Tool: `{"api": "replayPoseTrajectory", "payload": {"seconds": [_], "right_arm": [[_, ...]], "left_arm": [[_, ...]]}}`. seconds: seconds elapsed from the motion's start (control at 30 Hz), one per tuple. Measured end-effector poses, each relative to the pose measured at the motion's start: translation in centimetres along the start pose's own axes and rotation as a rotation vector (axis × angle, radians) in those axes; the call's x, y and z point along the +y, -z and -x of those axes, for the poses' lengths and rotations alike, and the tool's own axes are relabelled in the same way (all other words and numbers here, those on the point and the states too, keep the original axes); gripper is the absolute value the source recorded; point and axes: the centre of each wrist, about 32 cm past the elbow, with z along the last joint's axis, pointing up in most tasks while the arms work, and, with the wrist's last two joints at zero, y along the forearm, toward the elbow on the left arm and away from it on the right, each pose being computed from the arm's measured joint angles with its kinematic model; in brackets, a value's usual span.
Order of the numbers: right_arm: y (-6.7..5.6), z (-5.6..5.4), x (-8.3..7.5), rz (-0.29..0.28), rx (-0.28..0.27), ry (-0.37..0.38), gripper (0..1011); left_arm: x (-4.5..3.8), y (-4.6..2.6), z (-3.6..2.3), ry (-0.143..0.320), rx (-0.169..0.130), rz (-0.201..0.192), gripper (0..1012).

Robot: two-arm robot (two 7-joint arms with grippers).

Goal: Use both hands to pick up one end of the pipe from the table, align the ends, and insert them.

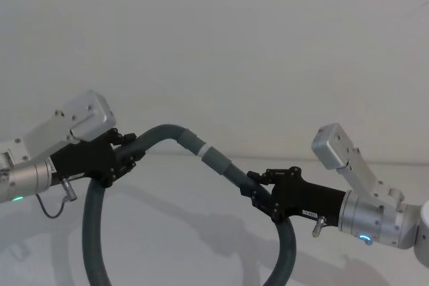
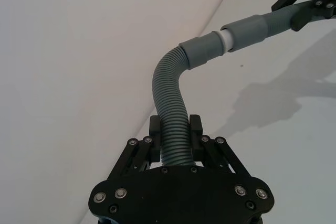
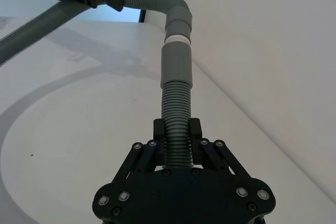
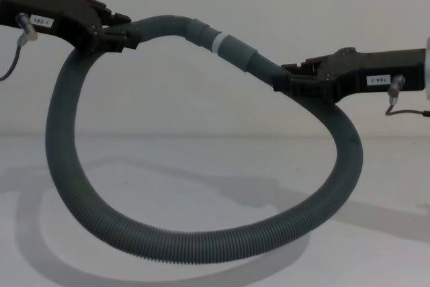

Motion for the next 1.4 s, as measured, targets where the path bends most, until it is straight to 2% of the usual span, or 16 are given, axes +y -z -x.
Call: {"api": "replayPoseTrajectory", "payload": {"seconds": [0.4,0.43,0.93,1.4], "right_arm": [[-0.2,-0.4,-0.2,0.026,0.007,0.044,249],[-0.2,-0.5,-0.2,0.03,0.008,0.054,249],[-0.1,-1.2,-0.9,0.05,0.015,0.115,250],[-0.1,-1.6,-1.2,0.06,0.015,0.138,250]], "left_arm": [[-0.78,0.4,0.37,0.011,0.017,0.026,288],[-1.06,0.56,0.41,0.015,0.021,0.032,288],[-2.38,1.2,0.44,0.033,0.037,0.063,288],[-3.0,1.56,0.45,0.039,0.053,0.08,288]]}}
